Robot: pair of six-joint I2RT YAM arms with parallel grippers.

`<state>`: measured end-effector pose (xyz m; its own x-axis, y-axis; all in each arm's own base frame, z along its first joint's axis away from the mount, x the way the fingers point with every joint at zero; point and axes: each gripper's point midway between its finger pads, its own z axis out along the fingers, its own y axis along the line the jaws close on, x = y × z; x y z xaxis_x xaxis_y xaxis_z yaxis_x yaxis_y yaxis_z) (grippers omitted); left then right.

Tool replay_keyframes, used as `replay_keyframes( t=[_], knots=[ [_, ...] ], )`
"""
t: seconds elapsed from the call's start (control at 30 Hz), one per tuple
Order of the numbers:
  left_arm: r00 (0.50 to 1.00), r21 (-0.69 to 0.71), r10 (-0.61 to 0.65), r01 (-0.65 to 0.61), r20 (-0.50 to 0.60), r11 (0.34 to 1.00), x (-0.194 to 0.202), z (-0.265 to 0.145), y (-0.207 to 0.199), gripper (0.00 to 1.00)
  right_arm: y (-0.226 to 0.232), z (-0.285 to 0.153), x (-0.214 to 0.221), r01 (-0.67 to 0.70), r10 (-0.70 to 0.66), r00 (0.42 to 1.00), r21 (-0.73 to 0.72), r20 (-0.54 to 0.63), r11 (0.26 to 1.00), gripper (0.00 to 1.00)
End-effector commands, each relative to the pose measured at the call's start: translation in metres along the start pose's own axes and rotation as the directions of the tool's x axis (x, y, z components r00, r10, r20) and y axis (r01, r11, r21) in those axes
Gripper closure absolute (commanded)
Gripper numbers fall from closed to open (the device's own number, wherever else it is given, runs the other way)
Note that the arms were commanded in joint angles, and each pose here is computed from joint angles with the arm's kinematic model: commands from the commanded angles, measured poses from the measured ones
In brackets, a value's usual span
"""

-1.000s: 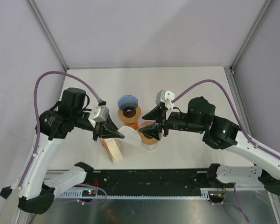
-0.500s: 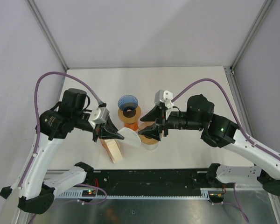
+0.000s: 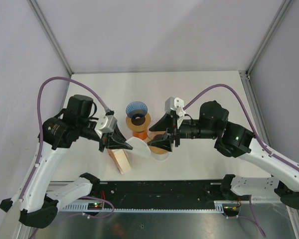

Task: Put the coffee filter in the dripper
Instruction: Place the coffee filter in the coffee dripper.

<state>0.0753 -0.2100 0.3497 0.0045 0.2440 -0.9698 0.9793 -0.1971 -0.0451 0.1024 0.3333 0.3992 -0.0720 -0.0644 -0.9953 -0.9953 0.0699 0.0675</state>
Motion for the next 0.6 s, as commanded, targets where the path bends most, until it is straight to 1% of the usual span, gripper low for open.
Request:
replay_keyframes(
  t=[0.0,0.3,0.57],
  knots=[
    [0.999,0.006,0.050,-0.050,0.009,0.999,-0.010,-0.001,-0.004,1.00,0.004,0.006,-0.010,0.009,-0.008,0.999,-0.029,0.038,1.000,0.42],
    [0.999,0.002,0.053,-0.053,0.004,0.999,-0.009,-0.002,-0.003,1.00,0.005,0.015,-0.005,-0.016,0.017,1.000,-0.047,0.023,0.999,0.43],
    [0.998,0.000,0.056,-0.056,-0.003,0.998,-0.007,-0.001,-0.002,1.00,0.013,-0.006,-0.013,0.004,-0.002,0.999,-0.046,0.041,0.999,0.42]
  ],
)
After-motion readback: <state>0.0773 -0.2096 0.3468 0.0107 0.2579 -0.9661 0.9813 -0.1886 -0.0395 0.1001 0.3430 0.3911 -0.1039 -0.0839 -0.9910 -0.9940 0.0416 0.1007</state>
